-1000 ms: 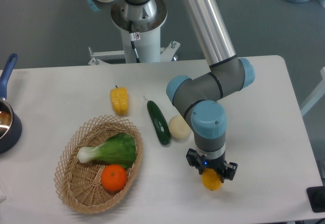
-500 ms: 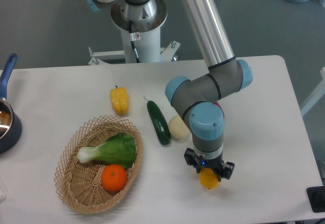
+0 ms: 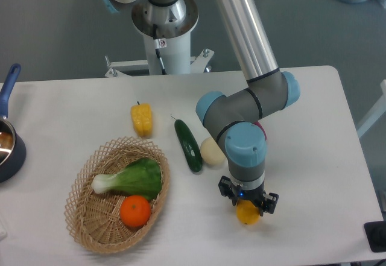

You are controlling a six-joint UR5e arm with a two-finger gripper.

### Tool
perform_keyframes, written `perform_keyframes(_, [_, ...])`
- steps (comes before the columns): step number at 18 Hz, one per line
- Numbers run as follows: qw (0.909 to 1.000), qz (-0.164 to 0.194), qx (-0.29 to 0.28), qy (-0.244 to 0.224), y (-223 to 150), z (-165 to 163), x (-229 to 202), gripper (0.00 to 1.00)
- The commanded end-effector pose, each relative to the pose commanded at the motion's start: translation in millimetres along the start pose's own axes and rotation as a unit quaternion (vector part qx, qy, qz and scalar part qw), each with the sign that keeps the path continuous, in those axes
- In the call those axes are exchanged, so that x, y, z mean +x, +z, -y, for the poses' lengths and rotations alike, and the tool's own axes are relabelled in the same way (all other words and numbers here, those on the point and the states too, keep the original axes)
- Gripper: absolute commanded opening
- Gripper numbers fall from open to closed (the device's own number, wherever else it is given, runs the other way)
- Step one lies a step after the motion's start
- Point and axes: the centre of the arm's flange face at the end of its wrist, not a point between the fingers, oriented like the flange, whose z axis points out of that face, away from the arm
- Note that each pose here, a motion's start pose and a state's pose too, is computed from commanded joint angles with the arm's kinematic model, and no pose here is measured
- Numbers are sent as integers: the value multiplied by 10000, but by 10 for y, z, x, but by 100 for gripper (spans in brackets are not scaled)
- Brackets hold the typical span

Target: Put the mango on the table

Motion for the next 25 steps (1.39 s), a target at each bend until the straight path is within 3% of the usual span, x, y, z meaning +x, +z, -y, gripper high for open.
perform_keyframes(7, [9925,936,784,99,-1525,338,-106,100])
perform_keyframes(11, [9869,1230,1029,189,-2120,393,-158,100])
perform_keyframes(14, [9908,956,687,667,-2318,122,-210,100])
perform_keyframes(18, [9884,589,466,1318,-2507,-397,-450,100])
perform_keyframes(23, [9747,379,271,2187,-2595,-786,-506,100])
perform_keyframes(25, [9737,381,264,2229,-2619,-871,-508,100])
